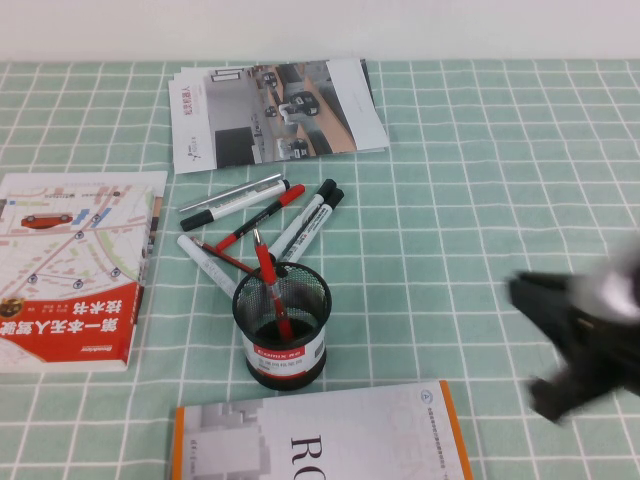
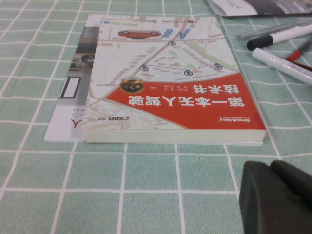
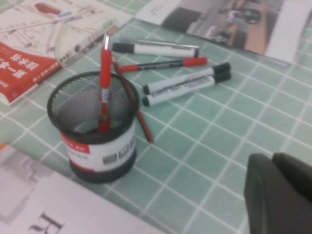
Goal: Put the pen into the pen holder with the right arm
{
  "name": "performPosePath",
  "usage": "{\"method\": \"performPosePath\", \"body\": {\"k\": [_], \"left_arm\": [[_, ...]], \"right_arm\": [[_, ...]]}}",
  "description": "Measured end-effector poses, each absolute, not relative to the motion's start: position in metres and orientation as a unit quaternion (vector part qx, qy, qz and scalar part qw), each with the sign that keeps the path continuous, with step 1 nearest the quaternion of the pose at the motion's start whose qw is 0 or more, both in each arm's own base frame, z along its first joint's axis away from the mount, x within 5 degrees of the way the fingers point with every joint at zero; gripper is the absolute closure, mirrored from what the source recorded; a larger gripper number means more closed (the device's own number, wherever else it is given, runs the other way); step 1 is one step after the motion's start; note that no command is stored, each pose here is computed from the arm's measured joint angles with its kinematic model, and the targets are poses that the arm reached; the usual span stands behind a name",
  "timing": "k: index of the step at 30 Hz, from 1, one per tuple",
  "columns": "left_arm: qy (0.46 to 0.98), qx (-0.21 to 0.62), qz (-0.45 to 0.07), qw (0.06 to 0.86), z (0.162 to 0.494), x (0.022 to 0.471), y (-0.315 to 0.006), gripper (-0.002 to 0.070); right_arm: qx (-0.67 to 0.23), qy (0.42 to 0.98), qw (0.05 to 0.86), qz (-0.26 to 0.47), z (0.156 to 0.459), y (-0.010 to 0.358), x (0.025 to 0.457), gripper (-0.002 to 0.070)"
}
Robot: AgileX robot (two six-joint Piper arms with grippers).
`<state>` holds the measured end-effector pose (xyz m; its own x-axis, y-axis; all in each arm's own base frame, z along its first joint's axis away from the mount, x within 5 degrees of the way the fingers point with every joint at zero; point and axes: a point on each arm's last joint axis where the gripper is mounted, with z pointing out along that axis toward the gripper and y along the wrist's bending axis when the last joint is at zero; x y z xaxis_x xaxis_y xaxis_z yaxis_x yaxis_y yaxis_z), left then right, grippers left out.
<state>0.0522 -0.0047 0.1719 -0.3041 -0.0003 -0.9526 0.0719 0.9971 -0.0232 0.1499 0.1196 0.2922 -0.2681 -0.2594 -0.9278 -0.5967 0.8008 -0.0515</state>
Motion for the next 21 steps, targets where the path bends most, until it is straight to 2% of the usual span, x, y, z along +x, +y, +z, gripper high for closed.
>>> {"method": "performPosePath", "body": {"k": [10,18,21], "left_arm": [[0.807,0.022,-0.031,0.589,0.172,0.052,-0.005,0.0679],[0.807,0.022,-0.031,0.589,0.172,0.052,-0.005,0.0679],[0.807,0.022,-0.031,0.589,0.172,0.052,-0.005,0.0679]], "right_arm": [[-0.222,0.757,0.585,0.185,0.287,0.072,0.099,0.0694],[-0.188,0.813,0.534,0.136,0.264,0.054,0.093,0.0694],[-0.177,0.818,0.533,0.126,0.256,0.049,0.091,0.0694]]}}
